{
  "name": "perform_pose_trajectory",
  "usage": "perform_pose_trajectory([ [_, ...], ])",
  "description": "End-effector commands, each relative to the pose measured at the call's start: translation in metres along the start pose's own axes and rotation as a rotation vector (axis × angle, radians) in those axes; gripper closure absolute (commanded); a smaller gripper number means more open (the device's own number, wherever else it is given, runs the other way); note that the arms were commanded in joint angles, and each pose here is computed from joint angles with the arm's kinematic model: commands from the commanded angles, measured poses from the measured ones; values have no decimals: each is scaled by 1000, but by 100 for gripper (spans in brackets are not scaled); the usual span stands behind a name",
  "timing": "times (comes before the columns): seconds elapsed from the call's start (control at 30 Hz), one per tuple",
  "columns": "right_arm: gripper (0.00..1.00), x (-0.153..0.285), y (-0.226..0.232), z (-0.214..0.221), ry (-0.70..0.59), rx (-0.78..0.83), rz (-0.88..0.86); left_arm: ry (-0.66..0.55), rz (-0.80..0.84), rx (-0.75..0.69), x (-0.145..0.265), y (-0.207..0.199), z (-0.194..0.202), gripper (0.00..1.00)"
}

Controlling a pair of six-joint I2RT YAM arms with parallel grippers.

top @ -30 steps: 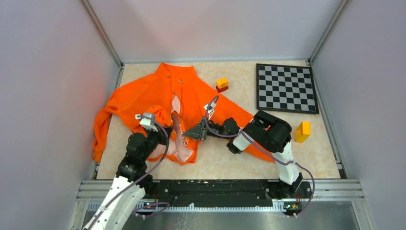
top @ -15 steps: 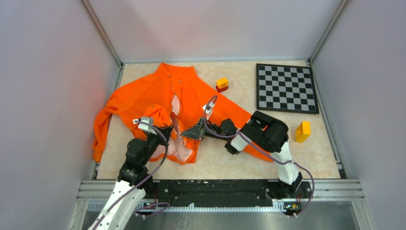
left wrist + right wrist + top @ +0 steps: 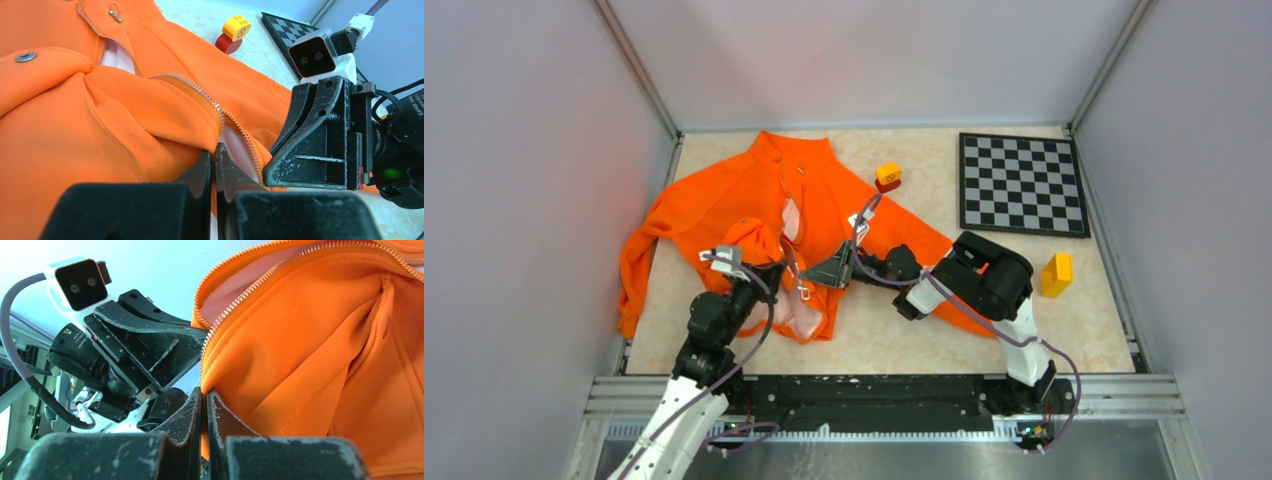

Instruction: Zip up the jacket

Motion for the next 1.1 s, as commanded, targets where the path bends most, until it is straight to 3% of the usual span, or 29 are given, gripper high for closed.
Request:
perform_pose_trajectory([
  [0.0, 100, -9, 62, -33, -121, 150, -243, -97, 71, 26, -1, -15, -21, 100],
  [1.07, 100, -13, 58, -34, -132, 144, -238, -89, 88, 27, 0, -18, -19, 100],
])
Point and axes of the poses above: each gripper's point midway between its finger pads, its own x axis back along the fingers, its own y axis along the line the jaws close on, z = x × y, the point moved 4 cm from there along x, back along the fingers, and after that the axes turned 6 degrees about x, right-handed, at the moved point
